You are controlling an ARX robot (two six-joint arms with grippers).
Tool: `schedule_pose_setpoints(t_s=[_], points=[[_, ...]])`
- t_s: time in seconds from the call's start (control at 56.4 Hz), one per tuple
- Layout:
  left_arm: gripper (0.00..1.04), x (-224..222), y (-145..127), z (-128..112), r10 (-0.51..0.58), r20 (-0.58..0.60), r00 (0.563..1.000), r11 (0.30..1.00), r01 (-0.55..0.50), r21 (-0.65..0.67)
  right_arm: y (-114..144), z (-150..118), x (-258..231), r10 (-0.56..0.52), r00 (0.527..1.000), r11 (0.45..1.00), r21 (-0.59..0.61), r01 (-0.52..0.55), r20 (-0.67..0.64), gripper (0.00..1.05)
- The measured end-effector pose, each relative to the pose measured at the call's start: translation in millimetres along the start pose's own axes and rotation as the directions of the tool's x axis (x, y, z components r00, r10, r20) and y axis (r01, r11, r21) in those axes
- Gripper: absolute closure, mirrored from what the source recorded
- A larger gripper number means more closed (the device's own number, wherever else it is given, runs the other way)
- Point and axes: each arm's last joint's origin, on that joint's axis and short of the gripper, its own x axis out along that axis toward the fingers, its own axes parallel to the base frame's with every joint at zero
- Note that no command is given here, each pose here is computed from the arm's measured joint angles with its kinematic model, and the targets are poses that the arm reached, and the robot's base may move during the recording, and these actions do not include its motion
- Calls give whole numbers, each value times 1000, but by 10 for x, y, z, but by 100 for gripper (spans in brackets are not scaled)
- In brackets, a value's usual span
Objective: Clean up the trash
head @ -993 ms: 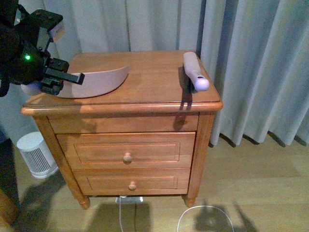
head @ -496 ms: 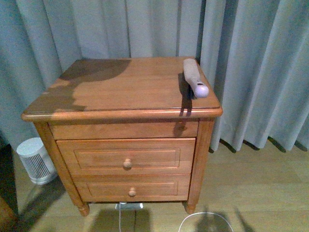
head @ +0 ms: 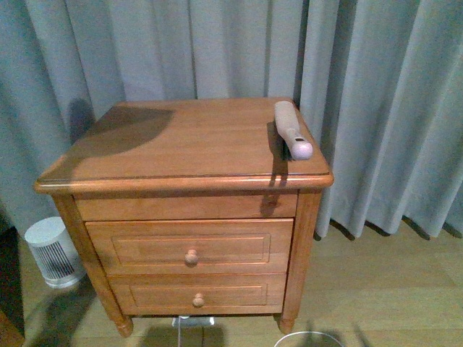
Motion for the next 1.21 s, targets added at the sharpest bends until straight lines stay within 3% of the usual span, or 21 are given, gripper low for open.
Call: schedule_pose_setpoints(t_s=[0.195, 0.461, 0.585, 0.762, 0.922, 1.205], points=[[76, -106, -5, -132, 3, -45, 999, 999, -5, -41, 0, 0, 0, 0, 1000, 1000, 0, 0, 0, 7], [76, -135, 33, -123, 18, -43, 999, 996, -21, -90, 0, 0, 0, -1, 1000, 1000, 0, 1, 0, 7], [76, -136, 32, -122, 14, -42, 999, 995, -18, -97, 22, 17, 71, -192, 973, 981, -31, 190, -127, 7], [76, -136, 32, -121, 14, -42, 999, 995, -18, -98, 93, 564, 526, -71, 970, 990, 103, 97, -231, 7], [76, -136, 33, -121, 14, -42, 999, 995, -18, -99, 285, 990, 1135, 25, 931, 987, 158, 36, -365, 7], [76, -136, 34, -121, 17, -42, 999, 995, -21, -100, 1098, 1378, 2358, 95, 846, 988, 155, -15, -524, 7]])
